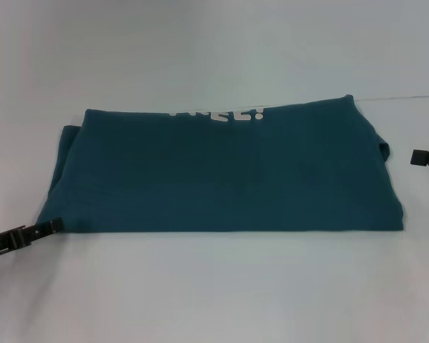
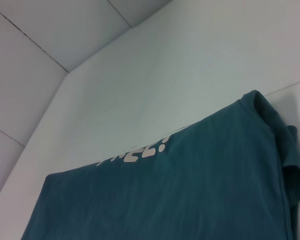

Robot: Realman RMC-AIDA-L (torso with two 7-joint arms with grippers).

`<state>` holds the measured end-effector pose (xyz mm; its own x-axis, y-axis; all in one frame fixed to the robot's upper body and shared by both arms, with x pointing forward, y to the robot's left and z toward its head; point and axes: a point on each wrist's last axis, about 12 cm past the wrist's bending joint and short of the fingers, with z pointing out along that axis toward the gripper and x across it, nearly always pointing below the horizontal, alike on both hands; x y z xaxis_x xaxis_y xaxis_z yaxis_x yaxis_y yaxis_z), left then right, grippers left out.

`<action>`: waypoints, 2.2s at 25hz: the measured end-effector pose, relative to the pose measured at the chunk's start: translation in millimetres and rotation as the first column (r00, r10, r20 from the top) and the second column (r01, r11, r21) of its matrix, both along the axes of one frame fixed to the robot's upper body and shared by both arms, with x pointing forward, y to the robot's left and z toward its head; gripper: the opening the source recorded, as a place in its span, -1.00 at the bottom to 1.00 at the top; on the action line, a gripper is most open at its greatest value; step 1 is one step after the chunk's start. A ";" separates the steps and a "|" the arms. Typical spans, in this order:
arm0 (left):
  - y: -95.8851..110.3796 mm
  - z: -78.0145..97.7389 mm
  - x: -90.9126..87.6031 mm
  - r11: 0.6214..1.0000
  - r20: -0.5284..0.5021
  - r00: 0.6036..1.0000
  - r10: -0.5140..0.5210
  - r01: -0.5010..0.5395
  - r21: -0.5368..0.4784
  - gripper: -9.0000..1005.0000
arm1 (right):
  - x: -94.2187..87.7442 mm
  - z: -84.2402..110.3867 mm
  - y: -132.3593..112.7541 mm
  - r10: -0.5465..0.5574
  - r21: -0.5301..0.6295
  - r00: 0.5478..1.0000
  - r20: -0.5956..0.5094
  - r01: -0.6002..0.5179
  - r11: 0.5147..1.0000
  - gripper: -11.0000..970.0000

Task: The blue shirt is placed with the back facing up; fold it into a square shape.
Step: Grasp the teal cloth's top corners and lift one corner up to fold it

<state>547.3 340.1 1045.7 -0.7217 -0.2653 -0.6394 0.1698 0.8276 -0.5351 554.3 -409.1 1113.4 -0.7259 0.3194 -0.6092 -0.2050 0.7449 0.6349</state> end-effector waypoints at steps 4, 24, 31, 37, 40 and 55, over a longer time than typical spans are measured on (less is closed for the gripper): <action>-0.3 -0.7 0.1 1.000 -0.007 1.000 0.002 -0.002 0.003 0.68 | -0.2 -0.2 0.2 -0.001 0.002 1.000 0.001 0.001 1.000 0.86; -17.1 1.3 15.8 0.999 0.001 1.000 -0.030 0.030 0.031 0.66 | -2.8 -0.9 -2.8 -0.018 0.011 1.000 0.010 0.018 1.000 0.86; -15.3 4.2 18.1 0.999 0.011 1.000 -0.028 0.028 0.040 0.65 | -3.2 -1.1 -3.7 -0.021 0.008 1.000 0.013 0.021 1.000 0.86; -15.3 5.1 19.2 0.998 0.013 0.999 -0.034 0.033 0.046 0.65 | -4.5 -1.6 -5.0 -0.029 0.012 0.999 0.015 0.029 0.999 0.86; -16.1 5.0 19.3 0.998 0.012 0.999 -0.038 0.038 0.049 0.65 | -4.7 -1.6 -5.3 -0.031 0.013 0.999 0.016 0.031 0.999 0.86; -15.5 2.9 19.7 0.994 -0.002 0.999 -0.047 0.047 0.099 0.03 | -5.7 -0.7 -6.3 -0.037 0.023 0.999 0.029 0.036 0.999 0.86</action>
<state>567.1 324.5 1048.6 -0.7318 -0.1658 -0.6611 0.2103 0.8676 -0.4505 548.7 -415.5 1112.7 -0.6952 0.3591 -0.6227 -0.1972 0.7378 0.6456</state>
